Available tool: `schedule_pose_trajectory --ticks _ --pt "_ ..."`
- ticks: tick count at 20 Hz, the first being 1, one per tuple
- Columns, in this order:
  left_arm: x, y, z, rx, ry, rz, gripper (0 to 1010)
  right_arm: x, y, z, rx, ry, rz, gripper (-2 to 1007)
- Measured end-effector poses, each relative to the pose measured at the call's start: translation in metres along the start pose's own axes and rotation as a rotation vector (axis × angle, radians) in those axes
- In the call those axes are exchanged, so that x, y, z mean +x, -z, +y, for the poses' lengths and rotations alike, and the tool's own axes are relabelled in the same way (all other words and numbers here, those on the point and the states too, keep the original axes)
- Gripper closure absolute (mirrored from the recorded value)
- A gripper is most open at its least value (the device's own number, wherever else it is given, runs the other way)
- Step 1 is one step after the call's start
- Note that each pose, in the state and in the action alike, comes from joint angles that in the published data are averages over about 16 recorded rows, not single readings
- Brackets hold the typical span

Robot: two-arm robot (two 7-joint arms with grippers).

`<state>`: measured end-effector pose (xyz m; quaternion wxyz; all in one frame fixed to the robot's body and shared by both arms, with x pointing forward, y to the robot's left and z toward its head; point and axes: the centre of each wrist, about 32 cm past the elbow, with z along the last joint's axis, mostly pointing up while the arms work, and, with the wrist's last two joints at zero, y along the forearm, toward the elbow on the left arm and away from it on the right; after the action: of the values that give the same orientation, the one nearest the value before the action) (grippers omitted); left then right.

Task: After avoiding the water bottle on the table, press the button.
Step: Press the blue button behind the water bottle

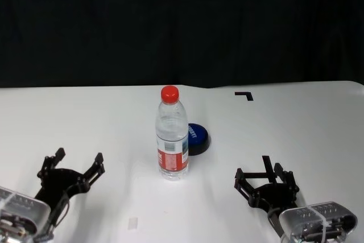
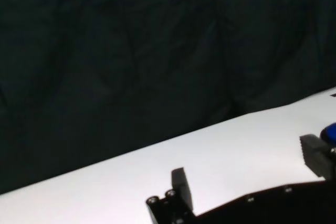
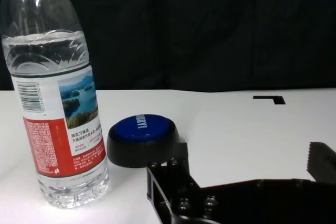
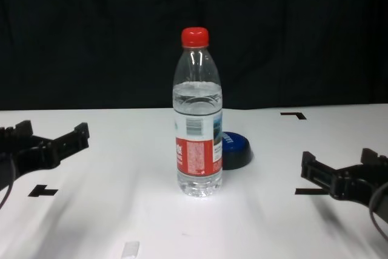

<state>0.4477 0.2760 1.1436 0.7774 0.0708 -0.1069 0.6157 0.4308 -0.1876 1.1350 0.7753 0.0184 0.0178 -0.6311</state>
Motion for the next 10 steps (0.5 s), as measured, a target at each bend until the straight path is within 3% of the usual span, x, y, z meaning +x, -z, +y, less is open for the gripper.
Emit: schedule_pose_trajectory --ticks 10 --pt "0.0128 -0.0052 -0.025 -0.018 0.022 -0.034 1 0.0 0.0 0.0 0.0 0.0 0.0 2"
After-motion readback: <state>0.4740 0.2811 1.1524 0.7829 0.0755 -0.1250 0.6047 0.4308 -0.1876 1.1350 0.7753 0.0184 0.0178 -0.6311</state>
